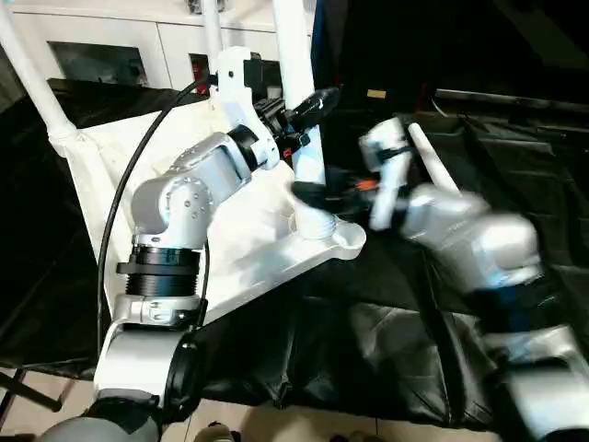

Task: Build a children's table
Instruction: Pick table leg

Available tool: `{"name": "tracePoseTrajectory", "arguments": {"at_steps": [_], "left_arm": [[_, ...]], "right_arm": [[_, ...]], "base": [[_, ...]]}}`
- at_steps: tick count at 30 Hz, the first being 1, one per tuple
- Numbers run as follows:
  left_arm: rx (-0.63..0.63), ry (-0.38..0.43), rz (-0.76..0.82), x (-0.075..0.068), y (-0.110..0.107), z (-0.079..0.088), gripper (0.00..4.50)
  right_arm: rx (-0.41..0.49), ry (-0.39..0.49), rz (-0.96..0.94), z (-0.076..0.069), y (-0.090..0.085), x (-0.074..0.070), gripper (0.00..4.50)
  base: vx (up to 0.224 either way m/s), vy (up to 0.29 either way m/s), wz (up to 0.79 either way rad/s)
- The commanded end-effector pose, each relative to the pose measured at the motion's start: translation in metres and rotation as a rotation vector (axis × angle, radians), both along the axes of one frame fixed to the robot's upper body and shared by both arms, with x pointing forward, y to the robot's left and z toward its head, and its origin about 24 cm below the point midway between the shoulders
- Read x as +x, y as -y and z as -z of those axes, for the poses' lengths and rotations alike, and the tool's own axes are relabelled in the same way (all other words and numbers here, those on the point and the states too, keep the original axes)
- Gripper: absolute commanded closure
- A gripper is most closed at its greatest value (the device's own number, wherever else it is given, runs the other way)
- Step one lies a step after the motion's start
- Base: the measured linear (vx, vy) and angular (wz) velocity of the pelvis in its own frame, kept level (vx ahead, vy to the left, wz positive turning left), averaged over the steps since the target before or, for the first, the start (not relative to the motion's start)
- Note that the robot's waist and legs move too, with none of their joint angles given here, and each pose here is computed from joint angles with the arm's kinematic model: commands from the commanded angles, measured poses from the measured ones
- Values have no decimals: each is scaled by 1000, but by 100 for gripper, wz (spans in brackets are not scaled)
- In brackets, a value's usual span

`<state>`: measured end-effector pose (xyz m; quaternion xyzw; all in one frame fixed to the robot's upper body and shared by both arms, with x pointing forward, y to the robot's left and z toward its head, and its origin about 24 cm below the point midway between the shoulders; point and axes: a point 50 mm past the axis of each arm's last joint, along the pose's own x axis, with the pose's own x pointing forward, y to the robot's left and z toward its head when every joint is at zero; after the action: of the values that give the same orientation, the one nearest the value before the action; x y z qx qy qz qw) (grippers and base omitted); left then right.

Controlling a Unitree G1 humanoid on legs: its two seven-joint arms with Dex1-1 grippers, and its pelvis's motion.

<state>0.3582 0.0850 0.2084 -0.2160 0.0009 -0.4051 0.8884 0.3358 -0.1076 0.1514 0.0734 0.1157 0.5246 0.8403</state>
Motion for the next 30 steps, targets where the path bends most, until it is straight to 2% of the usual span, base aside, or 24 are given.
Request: {"name": "tracePoseTrajectory", "arguments": {"at_steps": [1,9,15,25,27,30], "left_arm": [[10,20,29,-3,2,-4,263],[31,43,90,-7,8,-5,263],[49,55,150,-11,14,-5,263],[60,67,182,-13,16,-6,263],[67,72,197,-14,18,-6,263],[75,75,206,-14,18,-5,263]], "right_arm": [[-32,1,-9,-3,4,4,114],[-36,4,-31,-9,5,8,114],[-30,-21,-123,-8,1,5,114],[-18,-46,-140,-4,-1,5,114],[-8,-59,-150,-3,-2,5,141],[-14,-65,-163,-1,-2,4,153]], "base": [[0,0,0],[0,0,0],[0,0,0],[0,0,0],[0,0,0],[0,0,0]]}}
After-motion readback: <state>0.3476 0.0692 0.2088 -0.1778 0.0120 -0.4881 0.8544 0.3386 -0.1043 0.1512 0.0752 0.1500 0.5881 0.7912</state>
